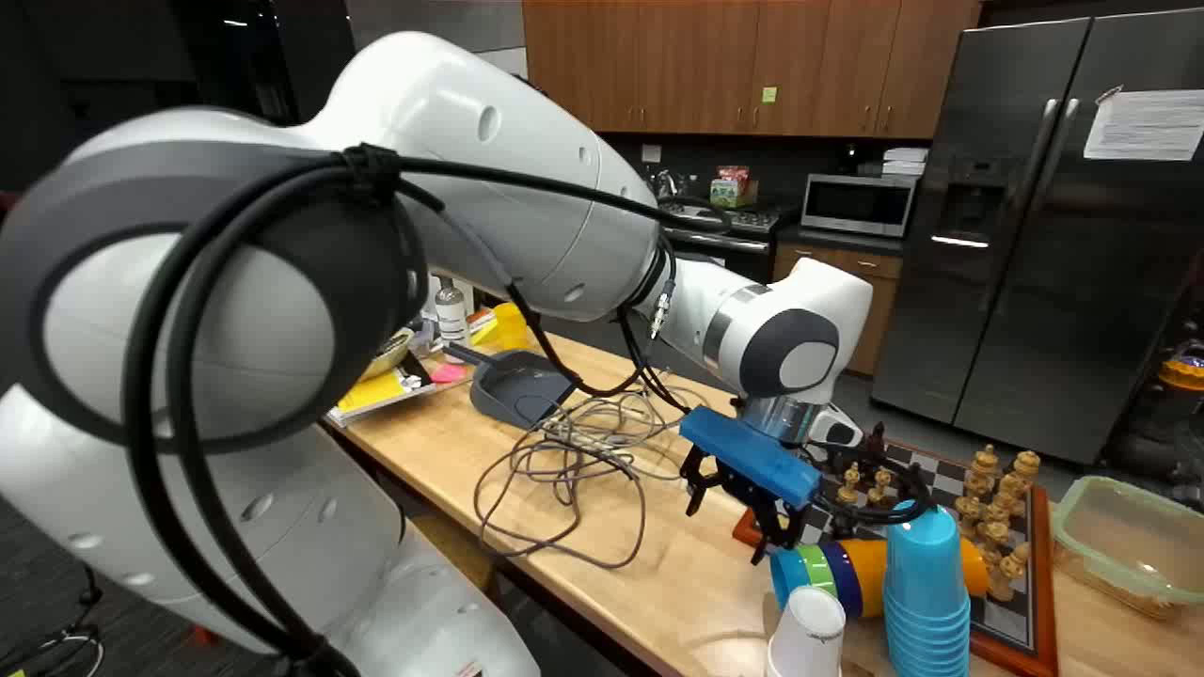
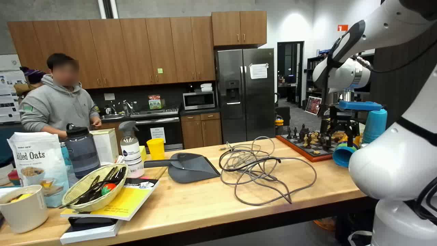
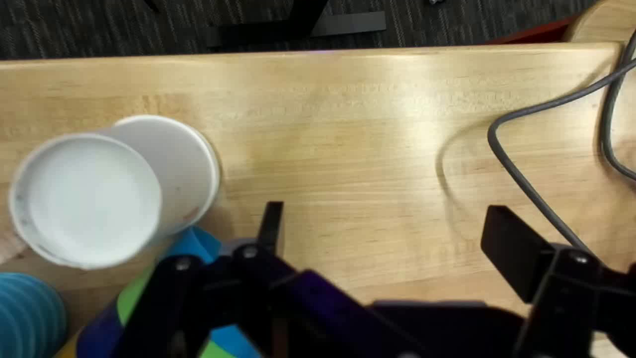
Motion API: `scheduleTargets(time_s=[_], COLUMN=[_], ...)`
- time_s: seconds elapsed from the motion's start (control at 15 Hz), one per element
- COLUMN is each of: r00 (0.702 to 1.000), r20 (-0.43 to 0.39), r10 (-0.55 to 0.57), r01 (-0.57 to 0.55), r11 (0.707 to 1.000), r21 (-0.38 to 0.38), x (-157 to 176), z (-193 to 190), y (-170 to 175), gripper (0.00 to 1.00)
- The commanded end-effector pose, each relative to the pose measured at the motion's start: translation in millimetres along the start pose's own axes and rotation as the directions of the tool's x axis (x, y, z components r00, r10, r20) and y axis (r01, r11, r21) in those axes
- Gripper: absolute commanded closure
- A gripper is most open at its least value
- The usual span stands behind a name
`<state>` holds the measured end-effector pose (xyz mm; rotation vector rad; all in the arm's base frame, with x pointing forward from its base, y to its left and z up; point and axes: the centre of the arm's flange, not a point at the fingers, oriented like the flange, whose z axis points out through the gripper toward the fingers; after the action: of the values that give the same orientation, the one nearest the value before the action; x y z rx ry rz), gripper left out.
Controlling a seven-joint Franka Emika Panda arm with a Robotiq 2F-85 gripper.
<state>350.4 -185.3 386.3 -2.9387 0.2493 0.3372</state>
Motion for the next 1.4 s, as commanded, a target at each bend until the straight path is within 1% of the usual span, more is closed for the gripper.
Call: scheduleTargets(time_s=[0.0,0.93,1.13,1.33], r00=[1.000,1.000,0.999,0.991], r20=[0.000,0.000,-0.002,0.001], r10=[0.000,0.001,-0.042,-0.131], r01=[0.000,-0.001,0.042,0.131], r11=[1.000,1.000,0.999,0.991], r21=[0.000,0.000,-0.002,-0.026], x=[0.0,0.0,-1.9,-7.7], z=[0.0,0.0,2.2,8.8], y=[0.0,0.2,-5.7,-23.1], gripper=[0.00,0.00,0.00,0.00])
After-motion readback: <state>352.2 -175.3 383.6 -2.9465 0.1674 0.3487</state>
